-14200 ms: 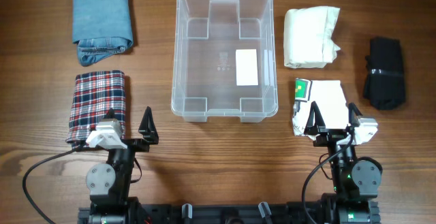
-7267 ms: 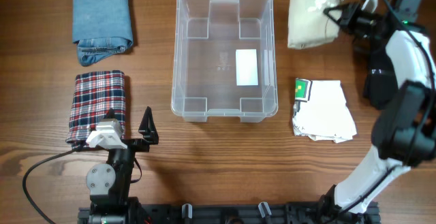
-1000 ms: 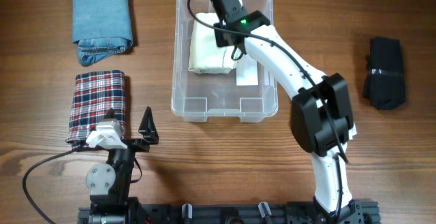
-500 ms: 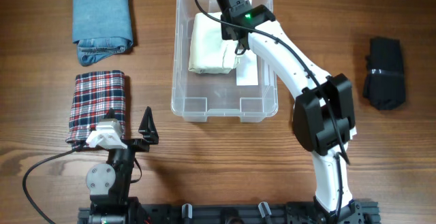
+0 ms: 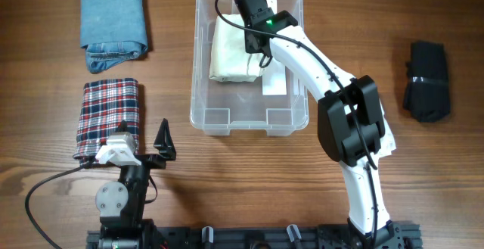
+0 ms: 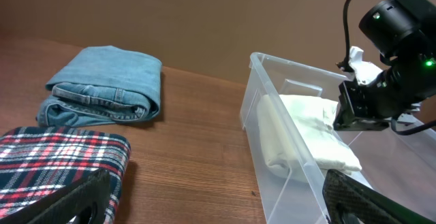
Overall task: Pack container
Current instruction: 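Lower the cream cloth into the bin's upper left and release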
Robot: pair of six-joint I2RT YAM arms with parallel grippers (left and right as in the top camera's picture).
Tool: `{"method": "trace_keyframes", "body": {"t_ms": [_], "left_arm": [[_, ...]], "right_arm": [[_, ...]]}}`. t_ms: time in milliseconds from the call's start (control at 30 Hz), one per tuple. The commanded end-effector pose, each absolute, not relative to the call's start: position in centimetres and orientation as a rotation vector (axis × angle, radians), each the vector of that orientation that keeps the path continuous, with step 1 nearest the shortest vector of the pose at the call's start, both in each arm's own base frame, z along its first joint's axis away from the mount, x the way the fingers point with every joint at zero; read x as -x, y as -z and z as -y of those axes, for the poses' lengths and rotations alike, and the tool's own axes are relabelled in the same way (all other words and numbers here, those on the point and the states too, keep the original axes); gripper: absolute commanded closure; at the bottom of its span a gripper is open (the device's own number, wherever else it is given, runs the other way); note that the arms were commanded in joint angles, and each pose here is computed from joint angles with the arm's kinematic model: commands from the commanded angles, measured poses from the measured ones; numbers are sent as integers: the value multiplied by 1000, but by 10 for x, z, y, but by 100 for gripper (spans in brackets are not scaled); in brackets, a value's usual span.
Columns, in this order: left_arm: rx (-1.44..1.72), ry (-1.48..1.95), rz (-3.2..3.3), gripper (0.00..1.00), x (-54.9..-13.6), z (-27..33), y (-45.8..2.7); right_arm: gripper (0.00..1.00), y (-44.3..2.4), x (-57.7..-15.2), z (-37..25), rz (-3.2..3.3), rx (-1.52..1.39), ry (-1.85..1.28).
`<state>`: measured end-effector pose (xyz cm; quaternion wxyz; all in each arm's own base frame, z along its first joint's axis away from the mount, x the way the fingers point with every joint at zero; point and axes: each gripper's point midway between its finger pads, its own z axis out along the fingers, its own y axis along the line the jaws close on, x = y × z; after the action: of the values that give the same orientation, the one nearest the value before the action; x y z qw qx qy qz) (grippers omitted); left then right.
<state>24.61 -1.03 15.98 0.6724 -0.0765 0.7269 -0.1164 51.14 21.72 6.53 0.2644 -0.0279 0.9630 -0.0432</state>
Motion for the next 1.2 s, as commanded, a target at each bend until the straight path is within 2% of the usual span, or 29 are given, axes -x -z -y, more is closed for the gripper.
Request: {"method": "trace_keyframes", "body": {"t_ms": [0, 267, 600, 900, 1000, 1067, 1167], "left_arm": [[156, 258, -1639, 0, -246, 11, -158], [156, 258, -1639, 0, -246, 11, -158], [156, 258, -1639, 0, -246, 11, -158], [156, 258, -1639, 0, -246, 11, -158], [156, 258, -1639, 0, -246, 11, -158], [156, 258, -1639, 0, -246, 11, -158], [156, 258, -1639, 0, -246, 11, -158]], "right_arm": [[96, -44, -508, -235, -2660, 101, -11], [96, -17, -500, -236, -2726, 119, -9], [96, -24, -499, -279, -2683, 367, -281], [95, -33, -508, -266, -2659, 288, -190], [85, -57, -513, -258, -2611, 252, -136], [81, -92, -518, -245, -2549, 168, -81], [65, -134, -520, -235, -2478, 126, -63]]}}
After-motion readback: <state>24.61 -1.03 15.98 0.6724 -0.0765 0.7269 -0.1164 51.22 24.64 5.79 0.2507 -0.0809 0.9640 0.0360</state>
